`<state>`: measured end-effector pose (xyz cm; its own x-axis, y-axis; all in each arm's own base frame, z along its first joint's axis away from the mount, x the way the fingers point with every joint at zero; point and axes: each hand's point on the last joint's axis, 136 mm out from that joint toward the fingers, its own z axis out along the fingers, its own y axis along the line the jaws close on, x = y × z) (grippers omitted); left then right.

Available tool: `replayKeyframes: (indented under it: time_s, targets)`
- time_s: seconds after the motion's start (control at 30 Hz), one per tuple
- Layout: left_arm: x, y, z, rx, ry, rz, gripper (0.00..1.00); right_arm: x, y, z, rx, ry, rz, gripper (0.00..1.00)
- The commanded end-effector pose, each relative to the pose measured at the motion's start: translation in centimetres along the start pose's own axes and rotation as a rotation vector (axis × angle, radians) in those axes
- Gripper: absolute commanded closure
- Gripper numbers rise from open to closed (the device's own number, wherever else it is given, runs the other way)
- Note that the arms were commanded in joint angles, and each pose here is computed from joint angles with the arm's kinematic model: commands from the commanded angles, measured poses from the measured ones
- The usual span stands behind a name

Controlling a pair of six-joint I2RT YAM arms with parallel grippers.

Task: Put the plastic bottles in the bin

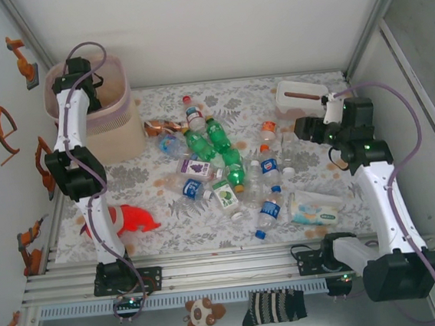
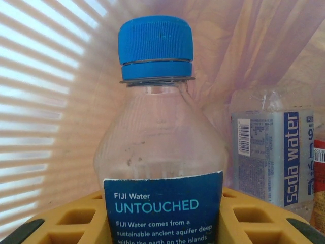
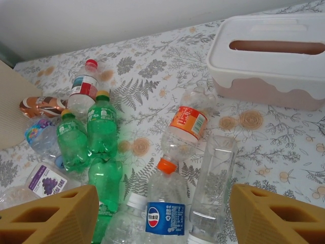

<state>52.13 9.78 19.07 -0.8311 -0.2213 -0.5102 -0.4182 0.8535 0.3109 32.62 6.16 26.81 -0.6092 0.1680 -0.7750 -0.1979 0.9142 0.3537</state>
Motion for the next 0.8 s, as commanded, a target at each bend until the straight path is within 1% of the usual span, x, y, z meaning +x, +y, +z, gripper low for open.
replayKeyframes:
  time_s: [0.0, 0.13, 0.27, 0.43, 0.53, 0.67, 0.77]
  targets:
    - [1.2, 0.0, 1.4, -0.010, 0.050, 0.020, 0.73, 0.0, 0.7, -0.1, -0.027, -0.012, -0.003, 0.32]
    - [2.2, -0.1, 3.2, 0.028, 0.097, -0.011, 0.72, 0.0, 0.7, -0.1, -0.028, -0.013, -0.003, 0.32]
    - [2.8, -0.2, 4.5, 0.069, 0.134, -0.035, 0.68, 0.0, 0.6, -0.2, -0.024, -0.012, -0.003, 0.32]
    - [3.5, -0.8, 5.5, 0.106, 0.170, -0.042, 0.59, -0.1, 0.6, -0.1, -0.024, -0.014, 0.006, 0.32]
    - [3.8, -1.3, 5.6, 0.134, 0.185, -0.042, 0.51, -0.1, 0.6, -0.1, -0.024, -0.016, 0.008, 0.32]
    - [3.5, -1.6, 4.6, 0.180, 0.177, -0.050, 0.39, -0.1, 0.7, -0.3, -0.024, -0.020, 0.009, 0.32]
    - [2.8, -1.6, 3.2, 0.213, 0.153, -0.063, 0.32, 0.0, 0.7, -0.4, -0.023, -0.022, 0.003, 0.32]
